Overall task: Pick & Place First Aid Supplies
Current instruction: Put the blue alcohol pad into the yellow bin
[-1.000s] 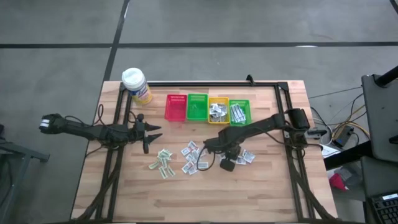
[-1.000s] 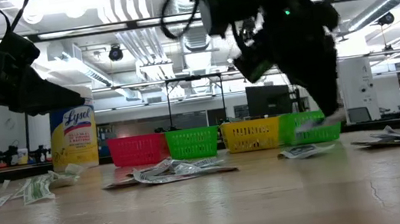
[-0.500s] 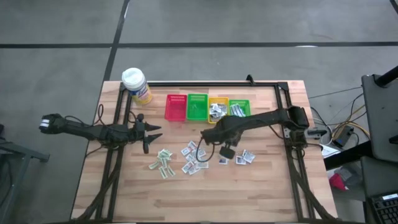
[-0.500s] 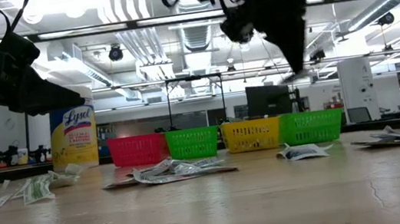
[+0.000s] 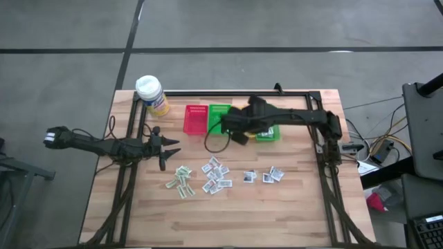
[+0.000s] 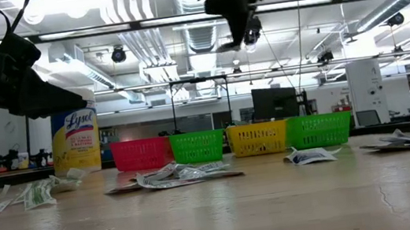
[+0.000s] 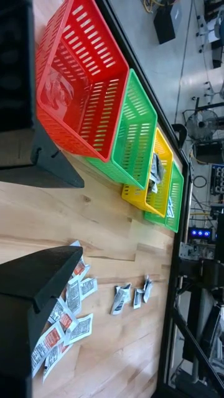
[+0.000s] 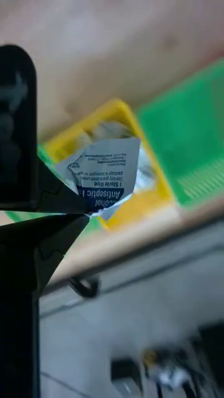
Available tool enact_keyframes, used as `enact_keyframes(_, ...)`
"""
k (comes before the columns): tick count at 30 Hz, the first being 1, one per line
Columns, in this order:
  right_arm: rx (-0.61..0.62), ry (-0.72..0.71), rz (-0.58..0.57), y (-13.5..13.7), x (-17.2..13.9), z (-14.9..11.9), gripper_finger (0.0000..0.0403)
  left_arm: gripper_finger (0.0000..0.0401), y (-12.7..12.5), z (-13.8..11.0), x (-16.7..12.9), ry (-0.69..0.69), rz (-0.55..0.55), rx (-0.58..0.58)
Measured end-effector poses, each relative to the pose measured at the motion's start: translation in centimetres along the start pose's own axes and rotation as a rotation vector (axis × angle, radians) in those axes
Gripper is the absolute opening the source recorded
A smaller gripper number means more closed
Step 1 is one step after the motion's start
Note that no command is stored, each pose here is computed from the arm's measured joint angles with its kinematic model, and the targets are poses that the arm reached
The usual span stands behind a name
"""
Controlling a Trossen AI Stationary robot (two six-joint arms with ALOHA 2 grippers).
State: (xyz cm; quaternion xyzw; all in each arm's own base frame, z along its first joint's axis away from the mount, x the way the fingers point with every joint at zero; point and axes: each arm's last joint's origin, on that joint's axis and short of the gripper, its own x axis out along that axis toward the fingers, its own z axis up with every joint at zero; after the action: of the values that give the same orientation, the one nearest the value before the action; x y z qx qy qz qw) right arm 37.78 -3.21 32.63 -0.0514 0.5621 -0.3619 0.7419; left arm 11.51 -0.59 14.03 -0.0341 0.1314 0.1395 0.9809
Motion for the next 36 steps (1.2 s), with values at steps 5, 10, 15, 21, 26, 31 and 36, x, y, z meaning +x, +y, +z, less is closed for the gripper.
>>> enact_keyframes(5, 0.019, -0.11, -0.061, -1.3, 0.3, 1.7, 0.0008, 0.0158, 0.0, 0.0, 0.0, 0.0, 0.0, 0.0)
enact_keyframes(10, 0.003, -0.127, -0.076, -2.0, 2.1, 2.4, 0.0008, 0.0158, 0.0, 0.0, 0.0, 0.0, 0.0, 0.0)
enact_keyframes(15, -0.007, -0.057, -0.103, -2.7, 4.9, 1.9, 0.0008, 0.0158, 0.0, 0.0, 0.0, -0.001, 0.0, 0.0)
enact_keyframes(21, -0.009, 0.03, -0.069, -2.6, 8.5, 0.8, 0.0008, 0.0158, 0.0, 0.0, 0.0, 0.0, 0.0, 0.0)
enact_keyframes(26, 0.001, 0.05, -0.006, -1.9, 10.6, 0.1, 0.0008, 0.0158, 0.0, 0.0, 0.0, 0.0, 0.0, 0.0)
enact_keyframes(31, -0.035, 0.058, 0.045, -1.3, 12.0, -0.5, 0.0008, 0.0158, 0.0, 0.0, 0.0, 0.0, 0.0, 0.0)
enact_keyframes(36, -0.055, 0.075, 0.1, -0.9, 13.0, -1.1, 0.0008, 0.0158, 0.0, 0.0, 0.0, 0.0, 0.0, 0.0)
